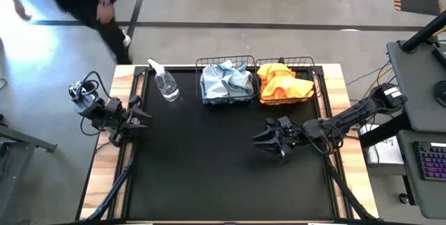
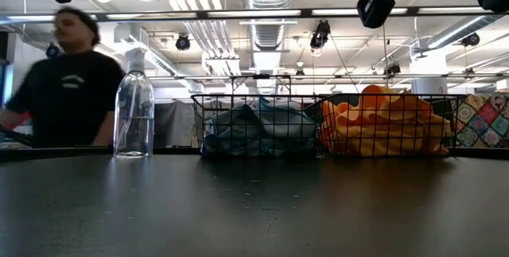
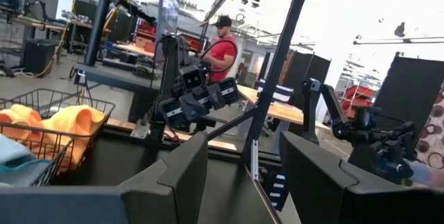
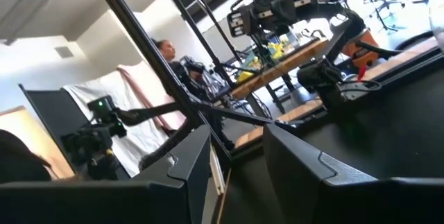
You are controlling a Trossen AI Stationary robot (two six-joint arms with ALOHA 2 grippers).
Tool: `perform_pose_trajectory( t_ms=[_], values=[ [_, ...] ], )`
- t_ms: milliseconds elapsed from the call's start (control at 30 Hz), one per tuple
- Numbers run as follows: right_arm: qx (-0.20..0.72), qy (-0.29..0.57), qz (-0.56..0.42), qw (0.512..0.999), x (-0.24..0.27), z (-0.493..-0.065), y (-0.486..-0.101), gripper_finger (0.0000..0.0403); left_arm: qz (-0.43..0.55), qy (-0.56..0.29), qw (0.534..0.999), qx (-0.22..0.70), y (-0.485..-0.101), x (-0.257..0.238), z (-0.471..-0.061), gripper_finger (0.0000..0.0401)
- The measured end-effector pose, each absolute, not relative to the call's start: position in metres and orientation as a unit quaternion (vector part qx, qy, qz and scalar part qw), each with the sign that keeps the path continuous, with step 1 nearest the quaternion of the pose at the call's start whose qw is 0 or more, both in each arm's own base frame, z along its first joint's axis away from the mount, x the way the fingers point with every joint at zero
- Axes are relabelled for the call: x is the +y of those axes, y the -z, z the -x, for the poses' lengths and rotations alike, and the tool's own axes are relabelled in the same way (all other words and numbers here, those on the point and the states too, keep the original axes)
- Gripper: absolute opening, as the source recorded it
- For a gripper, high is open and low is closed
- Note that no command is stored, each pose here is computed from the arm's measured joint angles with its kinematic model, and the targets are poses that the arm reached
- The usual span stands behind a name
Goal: Sort microfiber towel by color & place in baskets
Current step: Return to Home Position
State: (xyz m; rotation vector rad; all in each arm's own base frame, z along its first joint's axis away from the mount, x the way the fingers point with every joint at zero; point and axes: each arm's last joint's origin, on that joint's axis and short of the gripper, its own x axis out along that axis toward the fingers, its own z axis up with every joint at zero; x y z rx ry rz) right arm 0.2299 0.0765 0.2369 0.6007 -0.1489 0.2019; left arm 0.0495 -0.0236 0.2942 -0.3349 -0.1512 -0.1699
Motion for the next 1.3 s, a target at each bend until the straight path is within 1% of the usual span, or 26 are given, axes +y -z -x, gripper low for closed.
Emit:
perform_pose_trajectory(
  t_ms=[333,800,1100,1300],
  values=[
    [-0.073,-0.096,-0.311,0.943,0.068,-0.207,-0.227,0.0136,0.172,0.083,0.98,-0.063,-0.278,-0.026,-0.052,0.0165],
    [-0.086,-0.095,-0.315,0.94,0.056,-0.173,-0.211,0.0128,0.175,0.081,0.981,-0.035,-0.249,-0.033,-0.06,0.0165],
    [-0.08,-0.093,-0.313,0.942,0.051,-0.162,-0.199,0.0137,0.185,0.08,0.979,-0.023,-0.23,-0.038,-0.065,0.0165],
    [-0.077,-0.092,-0.313,0.942,0.05,-0.157,-0.194,0.0131,0.182,0.079,0.98,-0.016,-0.223,-0.039,-0.066,0.0165]
  ],
)
